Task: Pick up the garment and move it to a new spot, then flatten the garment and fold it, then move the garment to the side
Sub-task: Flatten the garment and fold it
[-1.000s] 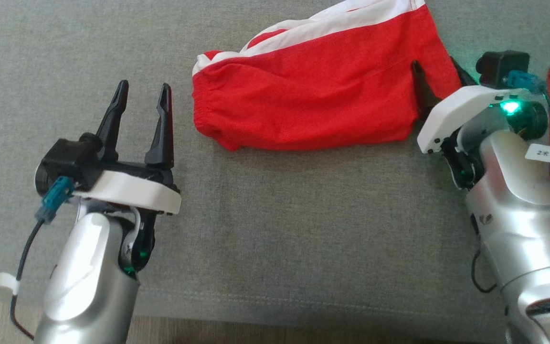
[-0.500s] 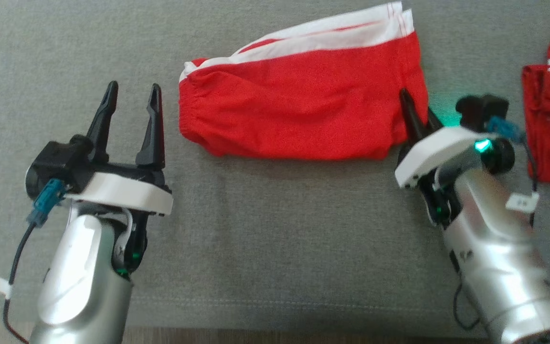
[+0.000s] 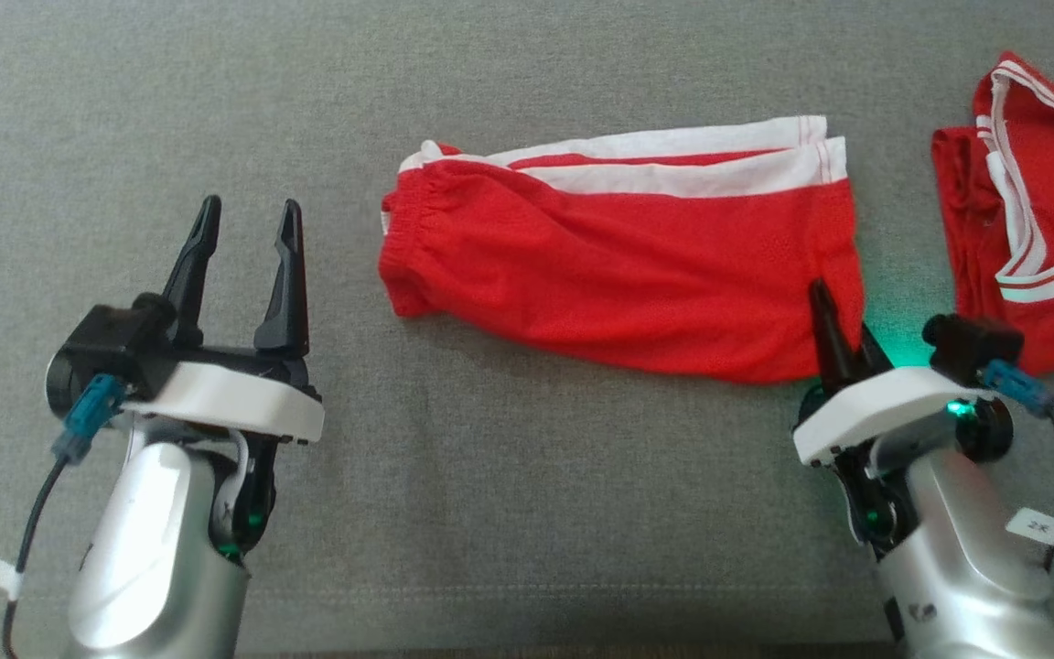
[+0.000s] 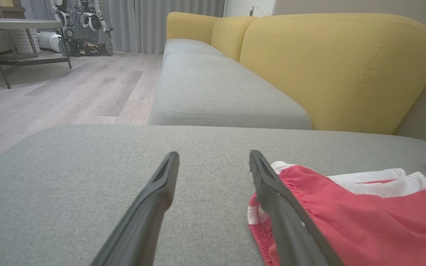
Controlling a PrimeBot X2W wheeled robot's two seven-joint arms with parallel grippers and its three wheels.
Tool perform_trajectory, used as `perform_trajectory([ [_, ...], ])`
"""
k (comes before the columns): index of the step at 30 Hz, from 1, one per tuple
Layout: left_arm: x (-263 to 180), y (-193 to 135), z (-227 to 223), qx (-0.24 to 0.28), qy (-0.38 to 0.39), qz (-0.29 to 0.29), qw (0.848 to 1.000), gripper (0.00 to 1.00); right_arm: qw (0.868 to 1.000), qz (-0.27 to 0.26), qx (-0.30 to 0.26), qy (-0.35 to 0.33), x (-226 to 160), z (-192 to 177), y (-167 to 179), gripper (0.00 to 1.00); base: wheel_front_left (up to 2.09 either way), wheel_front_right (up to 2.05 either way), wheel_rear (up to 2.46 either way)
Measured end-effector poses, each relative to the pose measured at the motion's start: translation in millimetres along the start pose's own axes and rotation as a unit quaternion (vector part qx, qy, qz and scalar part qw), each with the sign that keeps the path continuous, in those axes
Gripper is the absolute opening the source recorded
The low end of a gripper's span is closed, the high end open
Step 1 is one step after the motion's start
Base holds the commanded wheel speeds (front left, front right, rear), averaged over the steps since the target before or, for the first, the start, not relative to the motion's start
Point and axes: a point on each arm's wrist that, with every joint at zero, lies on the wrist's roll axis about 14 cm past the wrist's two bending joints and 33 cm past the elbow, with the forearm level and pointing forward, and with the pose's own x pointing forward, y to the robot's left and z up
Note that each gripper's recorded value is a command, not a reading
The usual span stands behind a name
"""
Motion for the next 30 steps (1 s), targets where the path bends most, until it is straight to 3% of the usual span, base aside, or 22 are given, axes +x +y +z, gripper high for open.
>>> perform_trajectory([
  [6, -0.7, -2.1, 3.8, 0.002, -0.004, -0.003, 1.000, 1.00, 1.000, -0.007, -0.004, -0.004, -8.4, 7.2, -4.1, 0.00, 0.00, 0.00, 0.00],
  [10, -1.9, -4.4, 8.9, 0.003, -0.010, -0.006, 1.000, 1.00, 0.999, 0.020, -0.035, -0.027, -6.0, 34.1, 15.0, 0.00, 0.00, 0.00, 0.00],
  [14, -5.4, -7.4, 13.6, 0.005, -0.014, -0.010, 1.000, 1.00, 0.992, 0.082, -0.080, -0.051, 0.3, 66.6, 61.6, 0.00, 0.00, 0.00, 0.00],
  [19, -13.7, -2.8, 16.6, 0.005, -0.015, 0.000, 1.000, 1.00, 0.972, 0.189, -0.125, -0.069, 4.4, 92.1, 141.7, 0.00, 0.00, 0.00, 0.00],
  [24, -23.8, 5.2, 16.1, 0.003, -0.011, 0.016, 1.000, 1.00, 0.953, 0.277, -0.120, -0.030, -2.9, 67.3, 199.1, 0.00, 0.00, 0.00, 0.00],
  [30, -28.1, 13.3, 10.7, 0.003, -0.003, 0.029, 1.000, 1.00, 0.940, 0.319, -0.107, 0.047, -6.6, 10.4, 219.0, 0.00, 0.00, 0.00, 0.00],
])
